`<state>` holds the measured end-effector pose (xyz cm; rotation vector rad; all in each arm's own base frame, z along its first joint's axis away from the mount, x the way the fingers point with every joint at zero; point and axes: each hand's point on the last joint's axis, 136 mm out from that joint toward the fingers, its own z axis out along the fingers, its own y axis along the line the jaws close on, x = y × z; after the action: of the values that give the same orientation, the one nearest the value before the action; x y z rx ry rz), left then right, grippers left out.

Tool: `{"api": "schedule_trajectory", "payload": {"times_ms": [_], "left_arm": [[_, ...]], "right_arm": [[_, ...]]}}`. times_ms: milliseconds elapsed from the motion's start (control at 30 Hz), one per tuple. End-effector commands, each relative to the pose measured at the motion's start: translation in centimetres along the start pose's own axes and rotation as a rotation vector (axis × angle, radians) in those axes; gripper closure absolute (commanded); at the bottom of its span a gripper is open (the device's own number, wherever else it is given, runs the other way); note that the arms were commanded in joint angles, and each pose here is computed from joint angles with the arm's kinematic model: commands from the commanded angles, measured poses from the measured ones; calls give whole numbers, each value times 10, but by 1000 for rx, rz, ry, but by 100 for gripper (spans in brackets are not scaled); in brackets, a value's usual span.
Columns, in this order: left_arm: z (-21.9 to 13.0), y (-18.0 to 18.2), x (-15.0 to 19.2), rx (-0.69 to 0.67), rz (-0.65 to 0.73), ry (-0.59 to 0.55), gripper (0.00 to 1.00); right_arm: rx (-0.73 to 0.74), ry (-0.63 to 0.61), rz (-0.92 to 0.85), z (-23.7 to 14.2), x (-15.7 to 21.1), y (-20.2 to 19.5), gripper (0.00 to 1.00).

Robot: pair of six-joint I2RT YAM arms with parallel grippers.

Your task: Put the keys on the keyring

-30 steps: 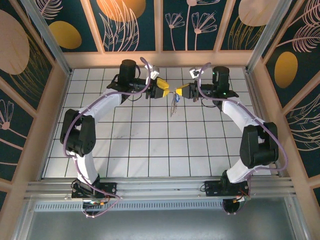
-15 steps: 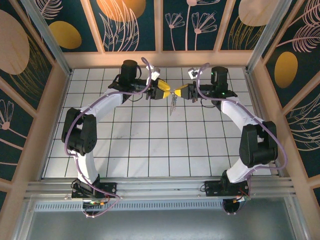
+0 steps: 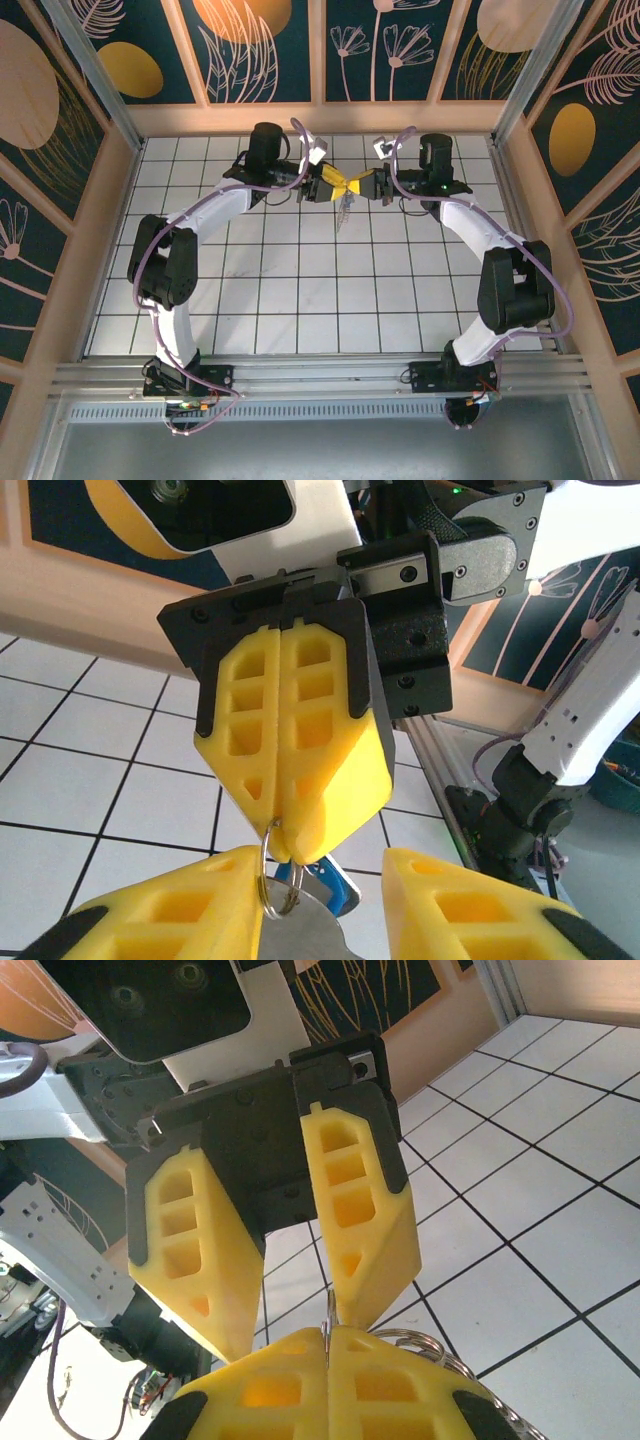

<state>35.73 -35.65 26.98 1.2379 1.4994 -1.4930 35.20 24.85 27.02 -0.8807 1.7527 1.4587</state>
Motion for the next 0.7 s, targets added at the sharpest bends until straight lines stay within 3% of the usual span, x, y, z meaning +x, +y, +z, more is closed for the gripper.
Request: {"api": "schedule_trajectory", "payload": {"times_ms": [0, 167, 300, 400, 467, 567, 667], "left_arm": [[3, -6, -10, 42, 48, -13, 71], [7, -6, -11, 55, 49, -12, 85], [8, -8, -13, 63, 53, -12, 90], [10, -10, -13, 68, 60, -13, 100], [10, -13, -16, 70, 66, -18, 100], [8, -17, -24, 41, 79, -54, 100], [3, -25, -34, 16, 93, -104, 100]], "right_arm": [[-27, -15, -69, 1, -14, 8, 100], [-29, -15, -69, 2, -14, 9, 100], [-28, -15, -67, 2, -13, 8, 100], [-28, -15, -68, 2, -13, 9, 100], [-4, -25, -69, -1, -15, 6, 98], [40, -81, -85, -14, -23, 9, 73], [102, -166, -93, -35, -28, 14, 63]]}}
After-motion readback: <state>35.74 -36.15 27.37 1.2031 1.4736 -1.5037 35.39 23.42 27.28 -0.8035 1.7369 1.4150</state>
